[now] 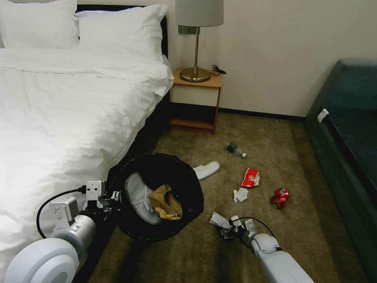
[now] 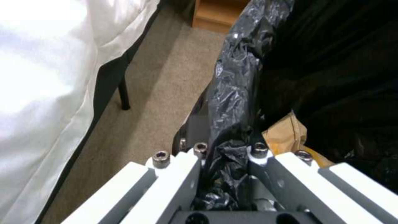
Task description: Pick up the trash bin, then pick up the garbage on the floor and place it into the trash bin.
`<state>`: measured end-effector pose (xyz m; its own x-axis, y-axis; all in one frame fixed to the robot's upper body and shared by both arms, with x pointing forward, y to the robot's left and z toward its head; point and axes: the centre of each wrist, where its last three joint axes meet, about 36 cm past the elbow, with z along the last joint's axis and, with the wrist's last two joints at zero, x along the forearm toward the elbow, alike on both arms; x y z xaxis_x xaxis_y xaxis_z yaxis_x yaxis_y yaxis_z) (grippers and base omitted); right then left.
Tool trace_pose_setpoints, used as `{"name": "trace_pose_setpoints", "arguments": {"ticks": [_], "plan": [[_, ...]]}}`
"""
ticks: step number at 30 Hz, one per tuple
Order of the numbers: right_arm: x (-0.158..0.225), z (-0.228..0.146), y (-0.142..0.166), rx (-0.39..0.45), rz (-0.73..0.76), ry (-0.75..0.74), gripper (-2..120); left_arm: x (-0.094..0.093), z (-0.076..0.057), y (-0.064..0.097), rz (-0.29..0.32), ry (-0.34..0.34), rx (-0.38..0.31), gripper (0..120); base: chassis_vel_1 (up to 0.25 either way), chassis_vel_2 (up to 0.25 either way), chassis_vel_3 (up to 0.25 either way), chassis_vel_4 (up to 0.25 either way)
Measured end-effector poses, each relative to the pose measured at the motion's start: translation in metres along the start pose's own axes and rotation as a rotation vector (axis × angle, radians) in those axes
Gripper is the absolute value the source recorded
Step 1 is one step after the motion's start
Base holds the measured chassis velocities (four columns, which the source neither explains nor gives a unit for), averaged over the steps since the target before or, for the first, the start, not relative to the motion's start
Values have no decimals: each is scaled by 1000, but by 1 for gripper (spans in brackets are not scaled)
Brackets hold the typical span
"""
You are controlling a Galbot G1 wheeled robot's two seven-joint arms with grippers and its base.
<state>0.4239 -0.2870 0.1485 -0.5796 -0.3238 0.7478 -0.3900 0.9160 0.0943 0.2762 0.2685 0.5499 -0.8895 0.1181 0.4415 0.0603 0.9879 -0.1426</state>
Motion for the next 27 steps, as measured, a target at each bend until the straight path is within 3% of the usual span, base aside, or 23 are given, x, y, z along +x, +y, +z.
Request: {"name": "trace_pose_setpoints", "arguments": {"ticks": [2, 9, 12, 15, 24, 26, 27], "plan": [[0, -1, 2, 0, 7, -2, 48, 0, 0, 0, 0, 1, 0, 2, 0, 0, 0, 0], [-1, -1, 6, -1, 23, -8, 26, 0, 1, 0, -1, 2, -2, 2, 0, 0, 0, 0], [4, -7, 7, 2, 42, -34, 10, 0, 1, 0, -2, 1, -1, 2, 0, 0, 0, 0], [10, -12, 4, -2, 54, -54, 1, 0, 1, 0, -1, 1, -1, 2, 0, 0, 0, 0], [55, -43, -11, -89, 107, -187, 0, 1, 0, -1, 3, -1, -7, 2, 0, 0, 0, 0], [92, -70, -26, -97, 146, -295, 0, 2, 1, -3, 10, 1, -10, 2, 0, 0, 0, 0], [92, -70, -26, -97, 146, -295, 0, 2, 1, -3, 10, 1, -10, 2, 0, 0, 0, 0]]}}
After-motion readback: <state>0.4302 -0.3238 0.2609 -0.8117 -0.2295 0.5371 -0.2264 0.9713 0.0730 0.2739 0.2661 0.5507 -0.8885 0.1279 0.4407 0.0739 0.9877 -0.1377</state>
